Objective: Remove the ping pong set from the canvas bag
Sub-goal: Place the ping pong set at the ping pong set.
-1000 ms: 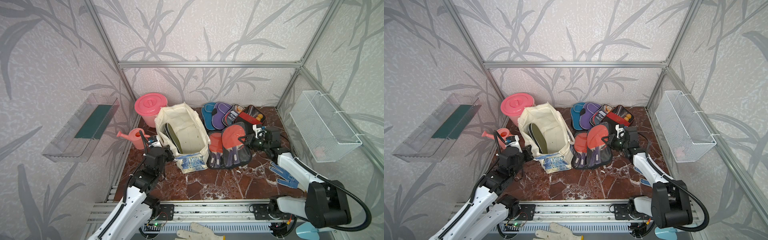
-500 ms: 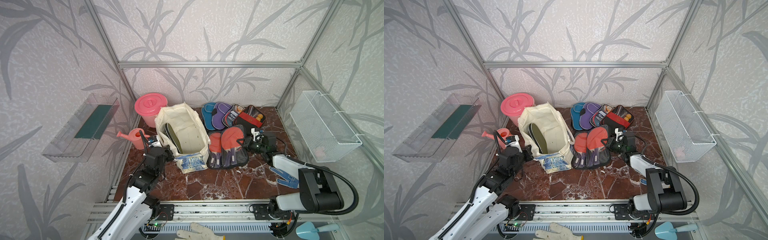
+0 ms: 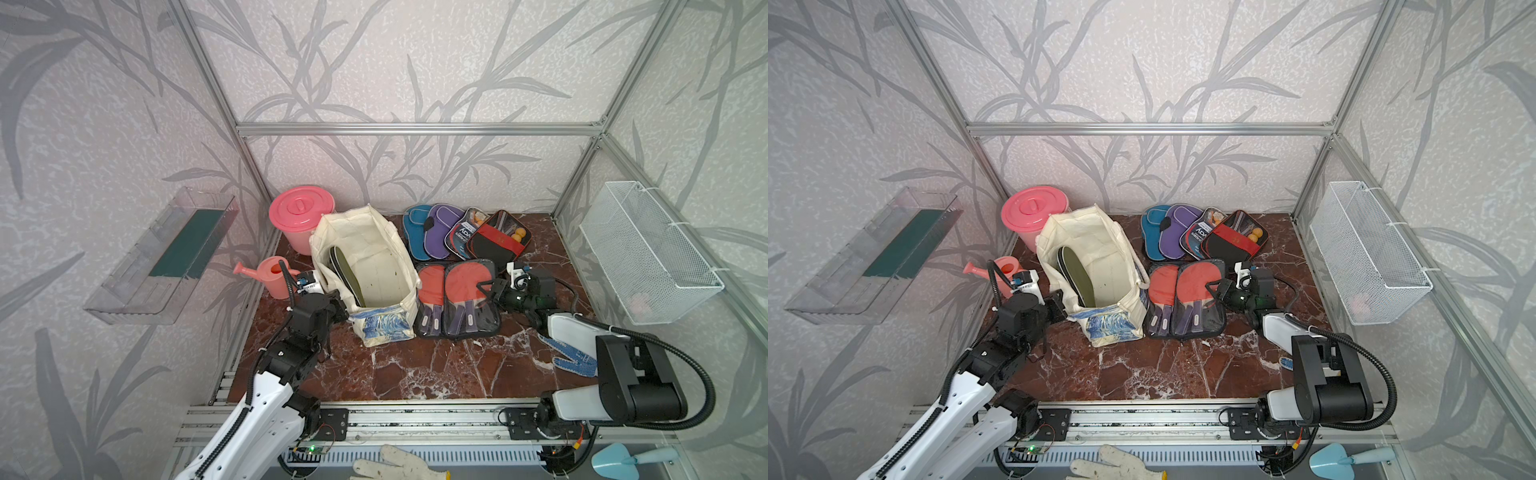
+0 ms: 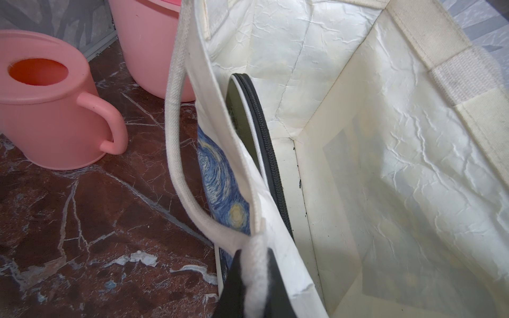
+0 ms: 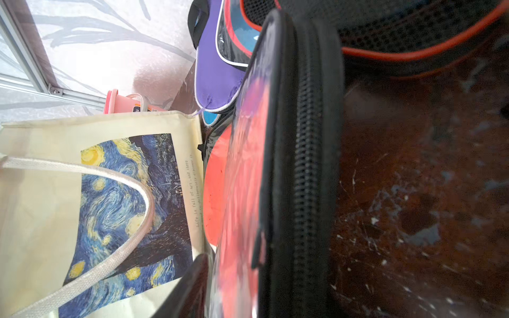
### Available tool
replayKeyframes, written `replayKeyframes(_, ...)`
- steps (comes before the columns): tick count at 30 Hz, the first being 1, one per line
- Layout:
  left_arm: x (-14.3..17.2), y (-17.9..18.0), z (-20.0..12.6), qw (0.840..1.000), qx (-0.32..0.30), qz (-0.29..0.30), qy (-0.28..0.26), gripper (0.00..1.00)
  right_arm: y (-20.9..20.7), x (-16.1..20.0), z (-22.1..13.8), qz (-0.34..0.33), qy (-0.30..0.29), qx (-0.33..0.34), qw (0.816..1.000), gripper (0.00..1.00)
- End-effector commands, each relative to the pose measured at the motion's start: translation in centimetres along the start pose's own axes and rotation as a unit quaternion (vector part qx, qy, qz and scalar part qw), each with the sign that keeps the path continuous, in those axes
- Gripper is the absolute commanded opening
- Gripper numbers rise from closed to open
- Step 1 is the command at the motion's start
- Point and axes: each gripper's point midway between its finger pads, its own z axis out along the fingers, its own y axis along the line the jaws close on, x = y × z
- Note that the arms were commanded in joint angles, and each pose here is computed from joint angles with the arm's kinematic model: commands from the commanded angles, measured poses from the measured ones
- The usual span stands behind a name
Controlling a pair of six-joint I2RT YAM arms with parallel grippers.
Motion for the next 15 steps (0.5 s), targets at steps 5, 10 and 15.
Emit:
replayKeyframes(5, -0.6, -0.6, -0.2, 1.000, 0.008, 0.007, -0.001, 0.00, -0.8, -0.2, -0.7, -0.023, -0.006, 0.016, 1.000, 0.69)
replayKeyframes(10, -0.7, -0.6, -0.3, 1.000, 0.010, 0.008, -0.003, 0.00, -2.1, 0.1, -1.1, -0.027, -0.004, 0.054, 0.998, 0.90)
replayKeyframes(15, -0.7, -0.7, -0.3, 1.000, 0.013, 0.007, -0.004, 0.00, -2.8, 0.3, -1.3, -0.039, -0.002, 0.075, 0.996, 0.93)
